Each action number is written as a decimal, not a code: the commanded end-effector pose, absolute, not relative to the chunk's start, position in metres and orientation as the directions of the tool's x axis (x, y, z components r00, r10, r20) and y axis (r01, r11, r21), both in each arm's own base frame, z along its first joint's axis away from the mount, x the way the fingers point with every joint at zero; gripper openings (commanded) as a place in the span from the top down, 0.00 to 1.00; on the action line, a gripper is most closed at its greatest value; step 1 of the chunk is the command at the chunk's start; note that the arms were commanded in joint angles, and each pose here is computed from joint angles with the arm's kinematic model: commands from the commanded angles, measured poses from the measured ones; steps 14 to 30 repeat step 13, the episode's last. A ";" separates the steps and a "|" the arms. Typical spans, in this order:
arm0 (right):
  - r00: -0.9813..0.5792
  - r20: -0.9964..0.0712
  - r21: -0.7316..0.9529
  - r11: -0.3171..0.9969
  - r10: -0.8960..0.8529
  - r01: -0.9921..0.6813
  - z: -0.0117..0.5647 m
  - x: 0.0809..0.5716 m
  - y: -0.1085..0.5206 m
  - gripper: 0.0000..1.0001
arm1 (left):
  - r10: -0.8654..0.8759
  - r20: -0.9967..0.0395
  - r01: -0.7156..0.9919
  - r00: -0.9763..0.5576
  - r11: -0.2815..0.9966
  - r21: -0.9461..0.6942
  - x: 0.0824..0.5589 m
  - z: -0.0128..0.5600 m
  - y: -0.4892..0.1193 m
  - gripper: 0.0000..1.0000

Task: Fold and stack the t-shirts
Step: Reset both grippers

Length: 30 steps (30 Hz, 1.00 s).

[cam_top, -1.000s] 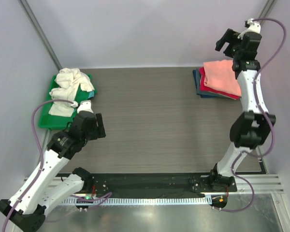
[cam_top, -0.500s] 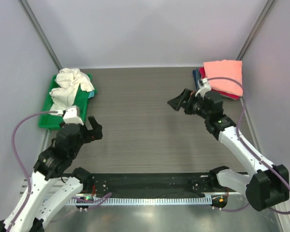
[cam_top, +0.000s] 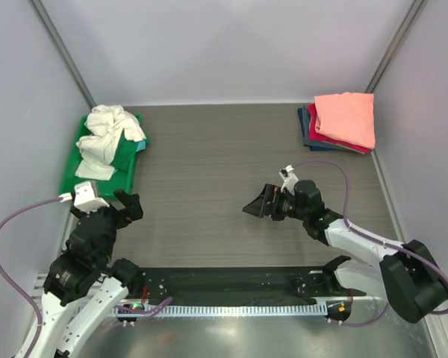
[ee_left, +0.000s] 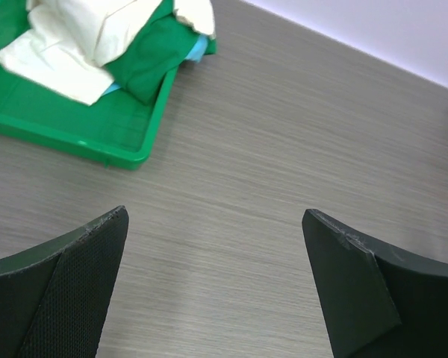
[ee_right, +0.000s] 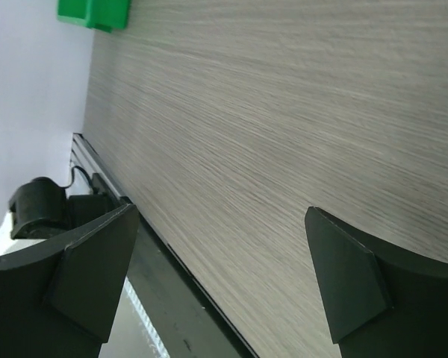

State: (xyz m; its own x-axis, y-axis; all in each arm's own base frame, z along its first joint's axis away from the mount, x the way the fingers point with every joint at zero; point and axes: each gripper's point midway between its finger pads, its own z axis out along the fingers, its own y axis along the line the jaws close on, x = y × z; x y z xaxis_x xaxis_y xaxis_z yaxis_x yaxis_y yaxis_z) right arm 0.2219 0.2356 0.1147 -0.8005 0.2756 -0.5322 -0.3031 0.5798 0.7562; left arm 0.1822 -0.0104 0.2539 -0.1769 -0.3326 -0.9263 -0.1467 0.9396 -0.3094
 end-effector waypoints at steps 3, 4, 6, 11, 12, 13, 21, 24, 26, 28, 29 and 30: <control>-0.751 -0.605 0.733 0.555 0.267 -0.393 0.115 0.237 0.246 0.00 | -0.353 -0.915 -0.301 -0.195 0.910 -0.287 0.184 0.252 0.008 0.00; -0.753 -0.605 0.727 0.565 0.258 -0.390 0.109 0.237 0.246 0.00 | -0.368 -0.906 -0.316 -0.209 0.902 -0.294 0.186 0.249 0.006 0.00; -0.770 -0.593 0.724 0.574 0.236 -0.383 0.098 0.238 0.248 0.00 | -0.378 -0.900 -0.324 -0.218 0.898 -0.299 0.189 0.245 0.003 0.00; -0.790 -0.579 0.726 0.567 0.201 -0.388 0.090 0.244 0.257 0.00 | -0.341 -0.915 -0.383 -0.214 0.891 -0.243 0.198 0.237 0.010 0.00; -0.793 -0.572 0.731 0.570 0.209 -0.377 0.088 0.246 0.257 0.00 | -0.339 -0.918 -0.395 -0.208 0.887 -0.238 0.199 0.238 0.012 0.00; -0.781 -0.579 0.724 0.589 0.234 -0.360 0.087 0.251 0.254 0.00 | -0.335 -0.918 -0.398 -0.211 0.887 -0.232 0.200 0.236 0.012 0.00; -0.781 -0.579 0.724 0.589 0.234 -0.360 0.087 0.251 0.254 0.00 | -0.335 -0.918 -0.398 -0.211 0.887 -0.232 0.200 0.236 0.012 0.00; -0.781 -0.579 0.724 0.589 0.234 -0.360 0.087 0.251 0.254 0.00 | -0.335 -0.918 -0.398 -0.211 0.887 -0.232 0.200 0.236 0.012 0.00; -0.781 -0.579 0.724 0.589 0.234 -0.360 0.087 0.251 0.254 0.00 | -0.335 -0.918 -0.398 -0.211 0.887 -0.232 0.200 0.236 0.012 0.00; -0.781 -0.579 0.724 0.589 0.234 -0.360 0.087 0.251 0.254 0.00 | -0.335 -0.918 -0.398 -0.211 0.887 -0.232 0.200 0.236 0.012 0.00; -0.781 -0.579 0.724 0.589 0.234 -0.360 0.087 0.251 0.254 0.00 | -0.335 -0.918 -0.398 -0.211 0.887 -0.232 0.200 0.236 0.012 0.00; -0.781 -0.579 0.724 0.589 0.234 -0.360 0.087 0.251 0.254 0.00 | -0.335 -0.918 -0.398 -0.211 0.887 -0.232 0.200 0.236 0.012 0.00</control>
